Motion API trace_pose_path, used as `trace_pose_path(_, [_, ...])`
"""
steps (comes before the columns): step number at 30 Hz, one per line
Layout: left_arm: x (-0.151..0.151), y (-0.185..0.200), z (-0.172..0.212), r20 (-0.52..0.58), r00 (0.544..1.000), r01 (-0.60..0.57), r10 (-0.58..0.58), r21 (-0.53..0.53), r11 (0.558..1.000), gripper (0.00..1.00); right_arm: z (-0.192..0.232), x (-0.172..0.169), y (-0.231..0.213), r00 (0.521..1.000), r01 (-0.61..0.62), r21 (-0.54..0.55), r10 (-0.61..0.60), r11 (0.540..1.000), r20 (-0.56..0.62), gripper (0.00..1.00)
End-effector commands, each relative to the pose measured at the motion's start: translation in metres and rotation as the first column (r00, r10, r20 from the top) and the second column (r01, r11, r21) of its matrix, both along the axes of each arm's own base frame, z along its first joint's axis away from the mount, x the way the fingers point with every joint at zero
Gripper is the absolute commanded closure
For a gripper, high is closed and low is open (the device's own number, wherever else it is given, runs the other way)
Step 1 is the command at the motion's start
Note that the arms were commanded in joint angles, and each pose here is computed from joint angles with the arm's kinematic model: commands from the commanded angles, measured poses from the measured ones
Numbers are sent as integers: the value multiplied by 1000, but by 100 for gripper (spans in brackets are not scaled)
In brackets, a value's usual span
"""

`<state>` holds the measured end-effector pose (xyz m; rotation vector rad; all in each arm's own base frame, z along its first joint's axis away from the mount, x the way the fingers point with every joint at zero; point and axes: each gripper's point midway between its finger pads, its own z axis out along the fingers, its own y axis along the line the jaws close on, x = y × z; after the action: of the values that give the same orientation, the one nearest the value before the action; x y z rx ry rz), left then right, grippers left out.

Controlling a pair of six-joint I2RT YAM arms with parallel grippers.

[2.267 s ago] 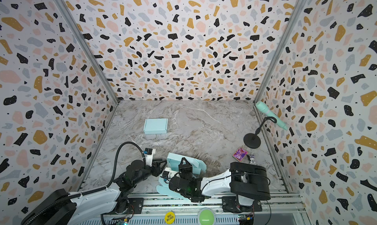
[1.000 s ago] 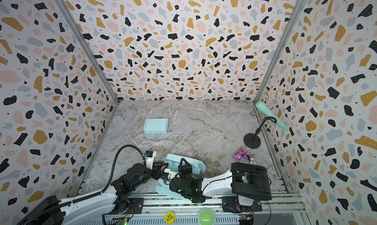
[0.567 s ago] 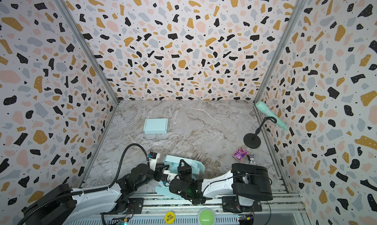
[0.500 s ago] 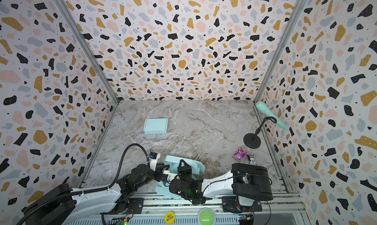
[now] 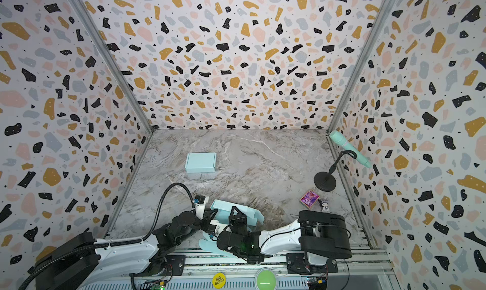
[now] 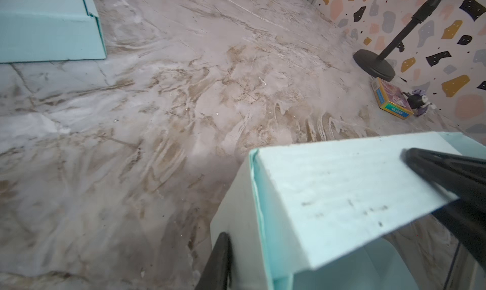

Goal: Fold the paper box

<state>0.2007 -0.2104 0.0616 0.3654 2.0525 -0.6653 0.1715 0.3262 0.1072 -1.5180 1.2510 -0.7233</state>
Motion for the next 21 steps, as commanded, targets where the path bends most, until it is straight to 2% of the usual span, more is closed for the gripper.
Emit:
trace_pose_path(1, [7, -11, 23, 61, 998, 6, -3, -50, 999, 85, -18, -14, 7, 993, -48, -9, 47, 999, -112, 81])
trace_pose_path(4, [6, -9, 20, 65, 998, 0, 2, -33, 999, 87, -17, -23, 13, 975, -47, 68, 61, 997, -215, 70])
trace_pose_path(8, [8, -7, 20, 77, 997, -5, 6, -15, 1000, 87, 5, -40, 24, 924, -38, 269, 136, 962, -358, 58])
trace_pose_path(14, [12, -5, 22, 102, 995, -14, 10, 35, 999, 87, 56, -67, 24, 817, -29, 559, 342, 829, -464, 40])
trace_pose_path(19, [15, -5, 26, 118, 993, -22, 15, 55, 998, 87, 88, -68, 14, 745, 27, 698, 451, 716, -492, 34])
trace_pose_path(21, [16, -6, 26, 123, 992, -22, 14, 65, 998, 87, 106, -62, 12, 725, 62, 751, 487, 658, -487, 32])
